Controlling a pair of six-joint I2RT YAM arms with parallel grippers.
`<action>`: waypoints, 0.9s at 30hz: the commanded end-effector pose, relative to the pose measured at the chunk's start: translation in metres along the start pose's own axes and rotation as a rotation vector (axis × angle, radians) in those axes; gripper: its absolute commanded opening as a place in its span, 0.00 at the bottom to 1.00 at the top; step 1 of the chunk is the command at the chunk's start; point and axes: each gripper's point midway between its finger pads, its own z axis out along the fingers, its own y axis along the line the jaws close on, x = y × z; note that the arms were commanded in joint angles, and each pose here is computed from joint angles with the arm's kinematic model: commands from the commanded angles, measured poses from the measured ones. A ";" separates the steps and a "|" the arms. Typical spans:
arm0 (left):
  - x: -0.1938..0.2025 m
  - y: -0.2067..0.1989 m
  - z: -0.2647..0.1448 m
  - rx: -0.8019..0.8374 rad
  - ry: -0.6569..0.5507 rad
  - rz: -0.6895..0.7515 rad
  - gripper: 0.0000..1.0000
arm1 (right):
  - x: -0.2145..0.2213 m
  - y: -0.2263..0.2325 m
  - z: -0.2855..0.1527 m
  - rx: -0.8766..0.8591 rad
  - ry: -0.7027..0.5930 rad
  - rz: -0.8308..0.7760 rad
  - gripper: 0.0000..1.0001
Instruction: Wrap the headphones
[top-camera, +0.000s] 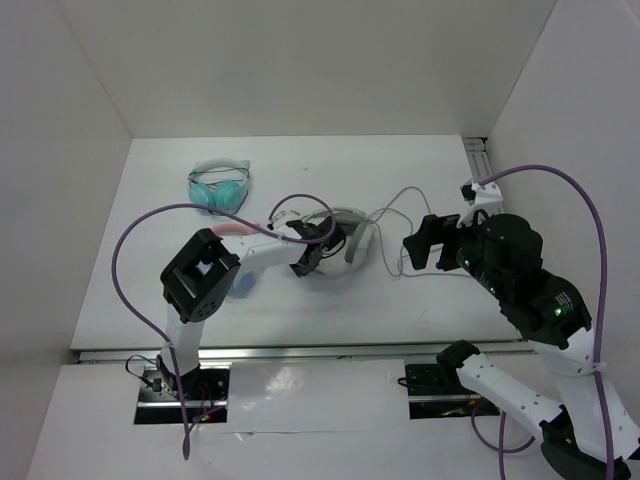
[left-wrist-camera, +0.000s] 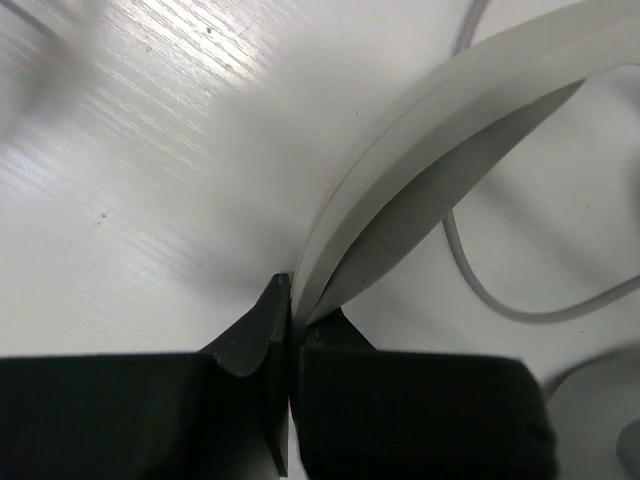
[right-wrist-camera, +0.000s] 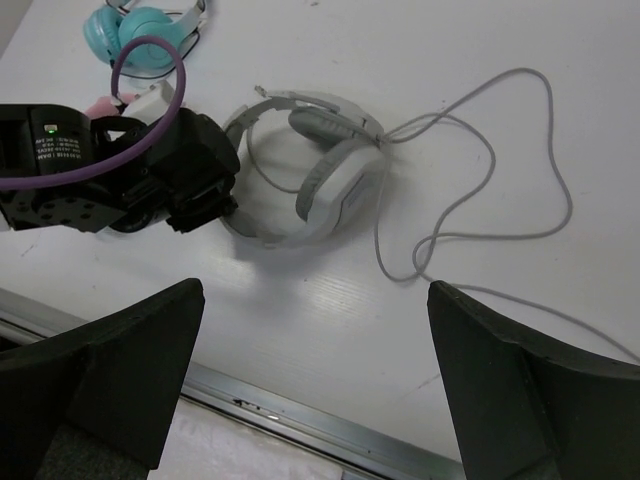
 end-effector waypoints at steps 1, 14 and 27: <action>0.014 0.013 0.006 -0.049 0.071 0.011 0.00 | -0.014 0.004 0.000 -0.021 -0.059 -0.011 1.00; -0.187 -0.003 -0.228 0.125 -0.412 0.334 0.00 | -0.045 0.051 -0.001 -0.308 -0.323 0.053 0.98; -0.338 0.060 -0.363 0.434 -0.644 0.270 0.00 | -0.029 0.076 0.052 -0.517 -0.629 0.034 0.94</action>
